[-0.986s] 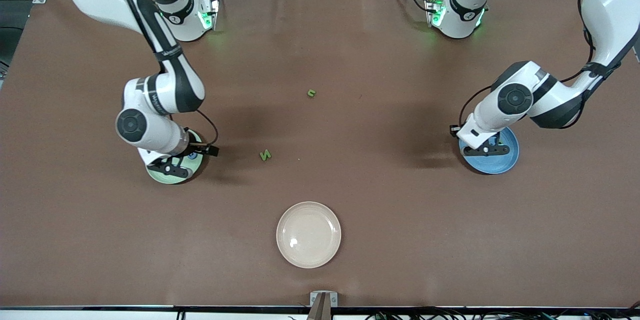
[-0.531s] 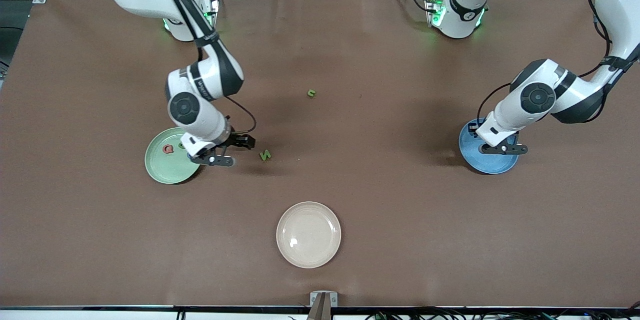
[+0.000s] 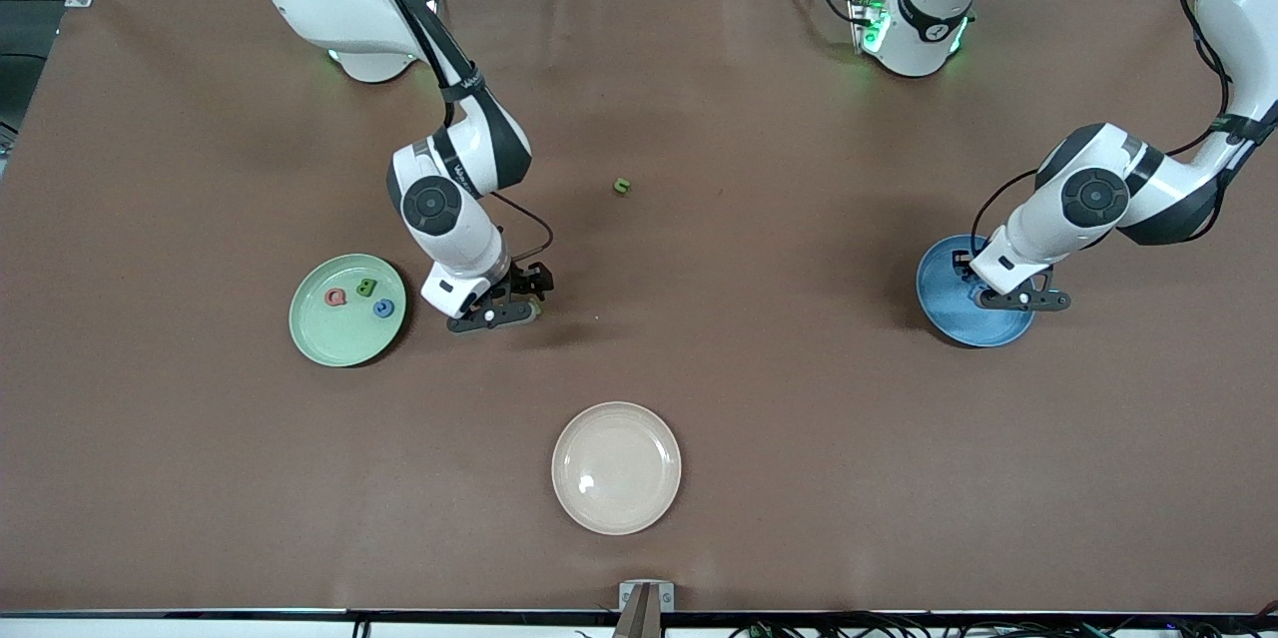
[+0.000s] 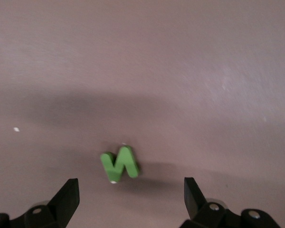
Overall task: Sort upper and lower case letters into plates
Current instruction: 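Grasp the green N with the right gripper while the left reaches center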
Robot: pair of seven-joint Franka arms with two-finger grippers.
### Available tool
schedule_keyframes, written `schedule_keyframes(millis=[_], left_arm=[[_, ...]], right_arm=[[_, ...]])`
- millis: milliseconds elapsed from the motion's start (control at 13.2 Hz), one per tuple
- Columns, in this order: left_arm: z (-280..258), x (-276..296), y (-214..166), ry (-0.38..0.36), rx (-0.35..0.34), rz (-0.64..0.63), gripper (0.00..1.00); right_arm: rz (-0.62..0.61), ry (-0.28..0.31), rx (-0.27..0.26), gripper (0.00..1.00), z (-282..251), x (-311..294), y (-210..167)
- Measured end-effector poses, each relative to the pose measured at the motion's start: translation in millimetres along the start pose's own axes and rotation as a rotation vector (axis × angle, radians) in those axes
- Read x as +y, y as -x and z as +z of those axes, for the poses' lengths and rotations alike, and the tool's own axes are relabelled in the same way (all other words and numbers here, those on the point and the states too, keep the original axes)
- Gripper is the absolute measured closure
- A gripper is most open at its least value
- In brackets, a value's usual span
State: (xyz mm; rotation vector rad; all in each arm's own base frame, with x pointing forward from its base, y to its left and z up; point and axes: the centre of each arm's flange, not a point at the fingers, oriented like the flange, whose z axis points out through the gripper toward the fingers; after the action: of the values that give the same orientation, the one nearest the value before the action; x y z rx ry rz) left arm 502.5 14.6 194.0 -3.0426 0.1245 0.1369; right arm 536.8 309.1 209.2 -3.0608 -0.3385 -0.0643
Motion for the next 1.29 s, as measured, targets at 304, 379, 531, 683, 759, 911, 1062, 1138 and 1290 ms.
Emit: schedule_keyframes(millis=[304,379,531,683,759,911,1062,1138,1290], left_arm=[[-1.1,2.9,0.4,0.001,0.003,0.006,0.38],[-6.1,7.0,-0.8,0.002,0.012,0.014,0.29],[-24.9,22.8,-2.4,-0.009,0.023,0.034,0.07],[-56.3,51.7,-1.0,0.008,0.019,0.004,0.0],[-71.8,68.7,0.6,0.027,0.023,-0.021,0.0],[-92.4,111.5,6.9,0.062,0.023,-0.07,0.0],[-102.9,179.5,22.2,0.072,0.019,-0.114,0.0],[-106.6,221.2,35.3,0.068,0.023,-0.128,0.0],[-114.9,306.4,69.8,0.063,0.037,-0.148,0.0]], right_arm=[[-0.072,0.03,0.006,0.09,8.0,-10.4,-2.6],[-0.078,0.032,0.003,0.09,12.1,-11.1,-2.1],[-0.092,0.039,-0.003,0.12,19.0,-14.0,0.2],[-0.104,0.041,-0.007,0.13,22.3,-18.5,2.3],[-0.11,0.043,-0.007,0.19,23.4,-20.3,3.1],[-0.122,0.049,-0.004,0.21,25.5,-22.1,3.7],[-0.126,0.05,0.001,0.22,28.5,-21.8,3.6],[-0.125,0.051,0.001,0.24,29.6,-21.4,3.7],[-0.125,0.051,0.001,0.31,29.9,-20.9,3.5]])
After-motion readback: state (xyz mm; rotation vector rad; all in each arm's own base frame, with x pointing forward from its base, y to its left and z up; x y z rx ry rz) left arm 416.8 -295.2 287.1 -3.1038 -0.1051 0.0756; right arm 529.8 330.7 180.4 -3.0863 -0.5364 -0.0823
